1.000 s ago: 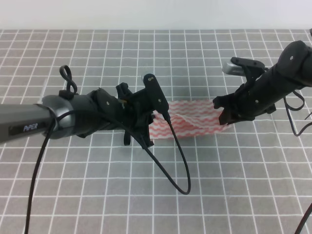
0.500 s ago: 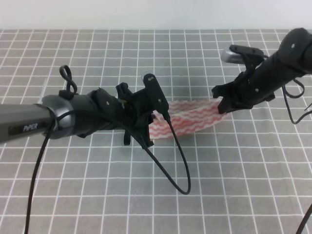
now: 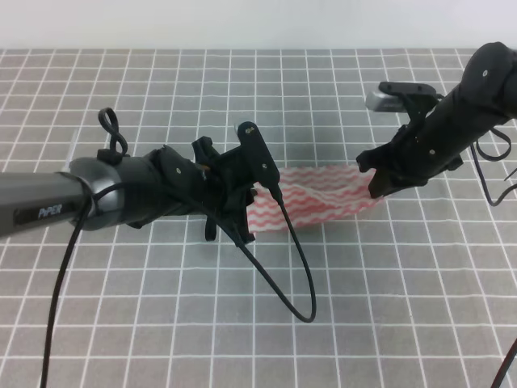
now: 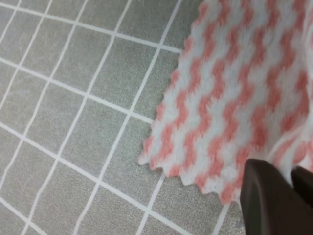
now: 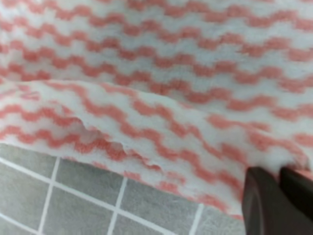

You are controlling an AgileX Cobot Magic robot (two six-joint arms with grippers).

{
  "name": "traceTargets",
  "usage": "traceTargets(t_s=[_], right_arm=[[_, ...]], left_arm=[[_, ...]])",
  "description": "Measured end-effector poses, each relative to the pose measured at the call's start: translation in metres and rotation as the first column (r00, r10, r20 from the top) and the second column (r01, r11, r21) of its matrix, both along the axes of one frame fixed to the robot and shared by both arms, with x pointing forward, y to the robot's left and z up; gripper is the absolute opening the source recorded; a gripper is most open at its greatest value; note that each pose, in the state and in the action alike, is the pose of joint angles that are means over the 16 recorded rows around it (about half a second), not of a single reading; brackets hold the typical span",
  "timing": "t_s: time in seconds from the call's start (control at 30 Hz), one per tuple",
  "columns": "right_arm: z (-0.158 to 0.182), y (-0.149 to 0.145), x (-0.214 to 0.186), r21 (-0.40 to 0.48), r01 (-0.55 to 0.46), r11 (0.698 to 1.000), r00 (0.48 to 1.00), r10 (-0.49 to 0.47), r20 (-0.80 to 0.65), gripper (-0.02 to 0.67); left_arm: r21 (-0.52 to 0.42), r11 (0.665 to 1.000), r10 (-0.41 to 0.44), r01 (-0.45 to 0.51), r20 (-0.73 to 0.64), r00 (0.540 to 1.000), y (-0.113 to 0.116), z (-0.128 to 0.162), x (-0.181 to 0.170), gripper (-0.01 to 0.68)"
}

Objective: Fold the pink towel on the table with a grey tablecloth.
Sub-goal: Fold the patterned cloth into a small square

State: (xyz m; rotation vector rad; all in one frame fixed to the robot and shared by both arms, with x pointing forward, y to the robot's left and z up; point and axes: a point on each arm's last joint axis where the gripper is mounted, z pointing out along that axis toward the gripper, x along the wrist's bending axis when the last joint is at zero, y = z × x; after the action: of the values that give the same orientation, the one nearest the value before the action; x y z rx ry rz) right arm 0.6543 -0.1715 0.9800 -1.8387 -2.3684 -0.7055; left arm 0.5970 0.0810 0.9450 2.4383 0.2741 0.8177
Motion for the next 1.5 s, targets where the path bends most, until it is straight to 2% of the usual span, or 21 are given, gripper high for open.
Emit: traceTargets(t_s=[0.83, 1.5], right_arm=[[-0.0002, -0.0011, -0.0004, -0.015, -0.008, 1.000, 1.000, 0.008, 0.000, 0.064], [0.0010, -0.0007, -0.0009, -0.015, -0.015, 1.000, 1.000, 0.014, -0.014, -0.012]], left_arm=[[0.002, 1.000, -0.006, 0.006, -0.010, 1.000, -0.0005, -0.0015, -0.0005, -0.002], [0.000, 1.000, -0.006, 0.006, -0.009, 1.000, -0.0004, -0.0009, -0.0007, -0.002]])
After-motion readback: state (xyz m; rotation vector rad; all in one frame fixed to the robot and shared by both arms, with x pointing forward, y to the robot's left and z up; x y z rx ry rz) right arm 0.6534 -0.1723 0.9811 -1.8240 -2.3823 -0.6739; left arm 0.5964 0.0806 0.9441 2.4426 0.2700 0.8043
